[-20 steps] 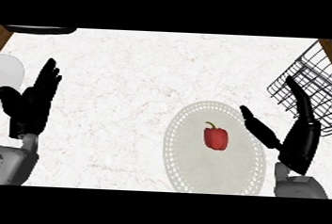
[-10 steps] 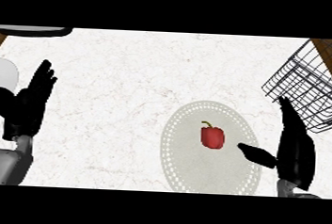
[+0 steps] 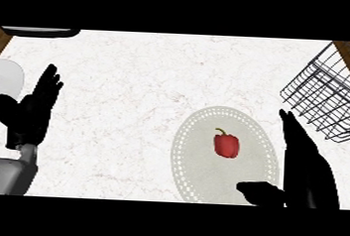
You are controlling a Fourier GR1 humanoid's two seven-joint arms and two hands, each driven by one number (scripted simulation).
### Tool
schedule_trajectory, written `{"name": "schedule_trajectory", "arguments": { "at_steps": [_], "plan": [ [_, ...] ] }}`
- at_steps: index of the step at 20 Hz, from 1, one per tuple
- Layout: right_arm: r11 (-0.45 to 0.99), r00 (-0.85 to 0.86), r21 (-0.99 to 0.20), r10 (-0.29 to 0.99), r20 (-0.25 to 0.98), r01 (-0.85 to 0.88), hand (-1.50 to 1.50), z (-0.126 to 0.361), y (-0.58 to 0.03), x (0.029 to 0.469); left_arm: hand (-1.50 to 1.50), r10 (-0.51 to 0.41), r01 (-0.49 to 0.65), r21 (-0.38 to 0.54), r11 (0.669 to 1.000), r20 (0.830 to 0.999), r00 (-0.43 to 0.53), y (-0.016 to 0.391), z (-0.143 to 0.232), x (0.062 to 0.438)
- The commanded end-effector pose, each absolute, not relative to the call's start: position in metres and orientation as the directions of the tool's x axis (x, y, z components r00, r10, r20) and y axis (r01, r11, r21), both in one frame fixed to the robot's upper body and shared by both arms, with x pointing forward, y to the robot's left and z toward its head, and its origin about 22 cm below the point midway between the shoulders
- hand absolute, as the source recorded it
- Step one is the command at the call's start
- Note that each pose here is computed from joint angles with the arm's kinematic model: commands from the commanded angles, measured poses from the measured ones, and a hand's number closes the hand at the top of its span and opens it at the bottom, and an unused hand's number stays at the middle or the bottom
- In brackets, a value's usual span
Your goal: Pick the bell pepper from the placemat and place it in the basket
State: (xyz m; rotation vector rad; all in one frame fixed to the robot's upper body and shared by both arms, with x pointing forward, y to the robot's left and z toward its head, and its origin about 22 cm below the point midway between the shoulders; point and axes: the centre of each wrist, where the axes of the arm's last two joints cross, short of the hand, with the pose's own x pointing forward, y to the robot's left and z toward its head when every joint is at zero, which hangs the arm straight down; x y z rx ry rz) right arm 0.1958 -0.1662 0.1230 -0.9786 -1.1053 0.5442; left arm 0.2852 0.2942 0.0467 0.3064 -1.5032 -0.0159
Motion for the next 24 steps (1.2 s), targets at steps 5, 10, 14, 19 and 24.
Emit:
{"name": "schedule_trajectory", "arguments": {
  "at_steps": [5, 10, 14, 19, 24],
  "plan": [
    [0.513, 0.425, -0.847, 0.742, 0.519, 0.138, -1.50, 0.158, -0.136, 0.179, 0.00, -0.192, -0.158, 0.201, 0.967, 0.979, 0.068, 0.306, 0.055, 0.289],
    [0.530, 0.399, -0.833, 0.737, 0.545, 0.158, -1.50, 0.132, -0.125, 0.177, 0.00, -0.194, -0.169, 0.202, 0.965, 0.979, 0.062, 0.297, 0.062, 0.288],
    [0.540, 0.393, -0.828, 0.736, 0.551, 0.150, -1.50, 0.106, -0.130, 0.188, 0.00, -0.194, -0.158, 0.201, 0.967, 0.979, 0.059, 0.288, 0.046, 0.284],
    [0.528, 0.341, -0.829, 0.757, 0.557, 0.182, -1.50, 0.082, -0.150, 0.198, 0.00, -0.202, -0.160, 0.212, 0.964, 0.976, 0.076, 0.299, 0.040, 0.281],
    [0.505, 0.337, -0.838, 0.768, 0.545, 0.205, -1.50, 0.070, -0.141, 0.207, 0.00, -0.189, -0.161, 0.197, 0.967, 0.980, 0.062, 0.309, 0.053, 0.304]
  ]
}}
